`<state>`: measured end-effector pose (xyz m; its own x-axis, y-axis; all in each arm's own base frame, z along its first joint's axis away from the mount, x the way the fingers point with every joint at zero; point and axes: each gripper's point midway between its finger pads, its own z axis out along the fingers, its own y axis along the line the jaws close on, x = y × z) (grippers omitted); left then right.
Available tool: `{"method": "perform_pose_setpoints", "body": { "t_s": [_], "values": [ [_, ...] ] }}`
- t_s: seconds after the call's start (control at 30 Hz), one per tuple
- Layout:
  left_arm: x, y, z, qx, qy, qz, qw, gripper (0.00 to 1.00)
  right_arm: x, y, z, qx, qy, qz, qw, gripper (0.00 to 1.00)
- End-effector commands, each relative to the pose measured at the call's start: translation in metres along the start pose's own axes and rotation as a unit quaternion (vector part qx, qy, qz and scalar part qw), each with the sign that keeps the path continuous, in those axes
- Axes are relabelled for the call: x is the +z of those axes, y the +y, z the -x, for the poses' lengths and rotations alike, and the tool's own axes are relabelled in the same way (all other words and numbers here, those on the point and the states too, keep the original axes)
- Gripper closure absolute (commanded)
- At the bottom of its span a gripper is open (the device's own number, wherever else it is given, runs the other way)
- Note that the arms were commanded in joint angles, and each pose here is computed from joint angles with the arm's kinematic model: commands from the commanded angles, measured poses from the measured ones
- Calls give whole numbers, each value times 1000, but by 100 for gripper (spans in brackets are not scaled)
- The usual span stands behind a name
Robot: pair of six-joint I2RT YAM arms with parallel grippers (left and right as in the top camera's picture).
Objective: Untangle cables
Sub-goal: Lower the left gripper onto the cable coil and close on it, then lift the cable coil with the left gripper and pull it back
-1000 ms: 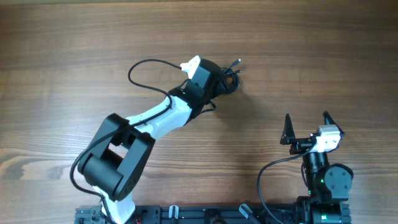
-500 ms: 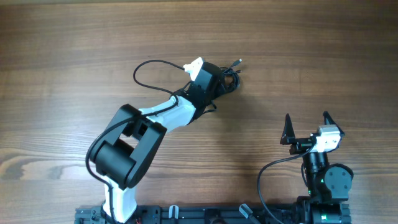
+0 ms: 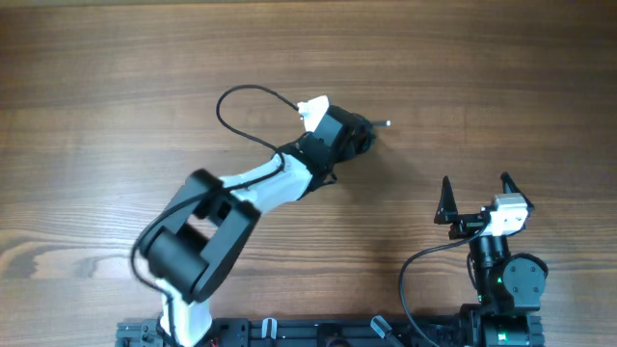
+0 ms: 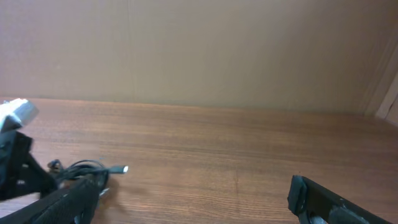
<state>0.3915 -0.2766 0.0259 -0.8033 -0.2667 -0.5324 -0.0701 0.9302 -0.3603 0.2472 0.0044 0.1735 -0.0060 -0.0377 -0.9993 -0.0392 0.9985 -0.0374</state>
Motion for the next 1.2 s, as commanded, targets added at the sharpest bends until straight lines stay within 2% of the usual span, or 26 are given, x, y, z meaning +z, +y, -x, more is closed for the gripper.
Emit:
{"method": "perform_pose_setpoints", "body": {
  "t_s": [0.0, 0.13, 0.17, 0.23, 0.27, 0.3, 0.43, 0.5, 0.63, 0.7, 0.77, 0.8, 0.87, 1.03, 1.17],
  "values": [
    [-63, -6, 32, 129, -23, -1, 991, 96, 0, -3, 1, 7, -3, -8, 1000, 0],
    [-104, 26, 10, 279, 50, 44, 958, 96, 0, -3, 1, 7, -3, -8, 1000, 0],
    [-105, 34, 3, 298, 70, 55, 950, 88, 0, -3, 1, 7, -3, -8, 1000, 0],
    [-107, 41, -2, 299, 85, 65, 948, 44, 0, -3, 1, 7, -3, -8, 1000, 0],
    [-107, 41, -2, 297, 84, 65, 949, 32, 0, -3, 1, 7, -3, -8, 1000, 0],
    [-107, 41, -2, 297, 84, 65, 949, 30, 0, -3, 1, 7, -3, -8, 1000, 0],
    [-107, 43, -2, 289, 83, 70, 951, 33, 0, -3, 1, 7, -3, -8, 1000, 0],
    [-108, 48, 0, 239, 75, 89, 964, 35, 0, -3, 1, 7, -3, -8, 1000, 0],
    [-114, 89, 6, 66, 70, 170, 981, 33, 0, -3, 1, 7, -3, -8, 1000, 0],
    [-118, 121, 8, -40, 71, 214, 973, 38, 0, -3, 1, 7, -3, -8, 1000, 0],
    [-116, 131, 5, -105, 87, 211, 968, 34, 0, -3, 1, 7, -3, -8, 1000, 0],
    [-115, 130, 0, -117, 102, 199, 968, 33, 0, -3, 1, 7, -3, -8, 1000, 0],
    [-113, 134, -12, -123, 124, 196, 965, 43, 0, -3, 1, 7, -3, -8, 1000, 0],
    [-99, 131, -39, -134, 157, 167, 964, 44, 0, -3, 1, 7, -3, -8, 1000, 0],
    [-92, 127, -42, -138, 158, 148, 967, 46, 0, -3, 1, 7, -3, -8, 1000, 0]
  ]
}}
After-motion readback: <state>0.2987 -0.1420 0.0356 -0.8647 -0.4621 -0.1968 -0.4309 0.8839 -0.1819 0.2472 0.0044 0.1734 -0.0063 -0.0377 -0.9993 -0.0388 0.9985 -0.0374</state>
